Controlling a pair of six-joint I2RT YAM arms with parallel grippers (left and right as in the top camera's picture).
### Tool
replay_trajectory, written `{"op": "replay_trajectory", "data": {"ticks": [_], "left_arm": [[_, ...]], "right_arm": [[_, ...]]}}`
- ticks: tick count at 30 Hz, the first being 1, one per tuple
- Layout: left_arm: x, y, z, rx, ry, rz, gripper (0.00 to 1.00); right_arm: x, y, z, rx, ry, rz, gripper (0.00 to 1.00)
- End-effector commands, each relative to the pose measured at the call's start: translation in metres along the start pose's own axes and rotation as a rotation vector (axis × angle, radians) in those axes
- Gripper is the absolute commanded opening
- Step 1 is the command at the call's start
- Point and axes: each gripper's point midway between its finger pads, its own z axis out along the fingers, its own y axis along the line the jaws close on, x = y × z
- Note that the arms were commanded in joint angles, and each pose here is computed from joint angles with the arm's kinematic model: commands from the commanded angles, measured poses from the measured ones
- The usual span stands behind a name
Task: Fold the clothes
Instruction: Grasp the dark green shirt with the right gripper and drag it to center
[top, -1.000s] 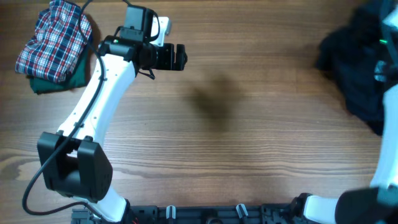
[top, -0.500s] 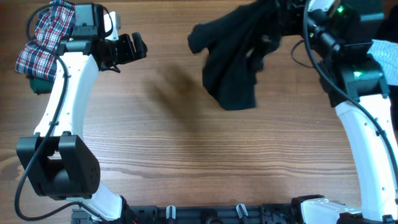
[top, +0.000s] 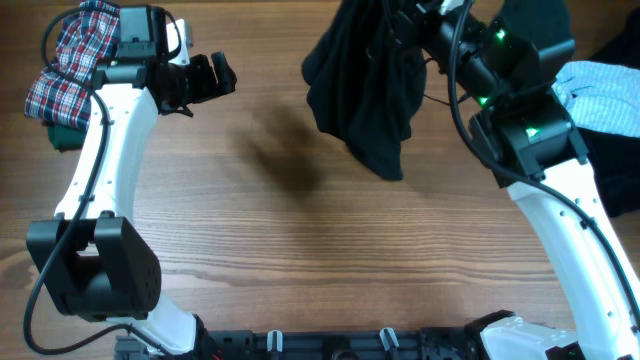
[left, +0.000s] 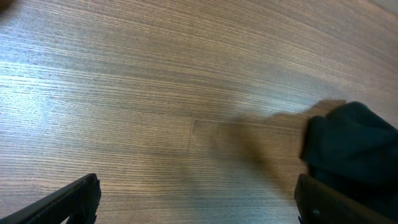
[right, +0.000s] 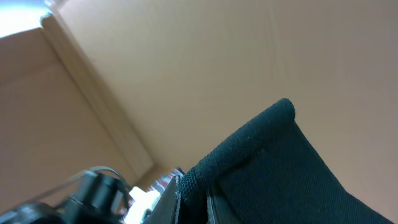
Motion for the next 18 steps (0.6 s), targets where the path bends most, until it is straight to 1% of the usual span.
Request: {"op": "replay_trajectory", "data": {"ticks": [1,4,7,9,11,14,15,18], "left_arm": [[-0.007,-0.002,-0.005,0.002,-0.021,-0.011,1.00],[-0.007,-0.001,-0.005,0.002,-0.020,-0.011,1.00],[-0.006,-0.001,-0.005,0.001,-0.020,-0.011,1.00],[-0.006,-0.001,-0.005,0.001,-0.019,-0.011,1.00],[-0.005,-0.001,-0.005,0.000,-0.016,-0.012,1.00],[-0.005,-0.001,-0.005,-0.001,-0.012,-0.013,1.00],[-0.005,-0.001,-0.005,-0.001,-0.013,-0.013,1.00],[-0.005,-0.001,-0.005,-0.001,-0.013,-0.013,1.00]], "right_arm": [[-0.052,0.045,-0.016,-0.060,-0.143,-0.008,0.04],[-0.067,0.067,-0.020,-0.080,-0.188,-0.034,0.04],[-0.078,0.078,-0.024,-0.080,-0.220,-0.070,0.04],[-0.078,0.080,-0.026,-0.075,-0.206,-0.097,0.04],[-0.069,0.074,-0.024,-0.041,-0.165,-0.132,0.04],[-0.047,0.031,-0.024,0.184,-0.076,-0.178,0.04],[-0.034,-0.018,-0.039,0.458,-0.006,-0.259,0.04],[-0.032,-0.051,-0.058,0.652,0.023,-0.300,0.04]]}}
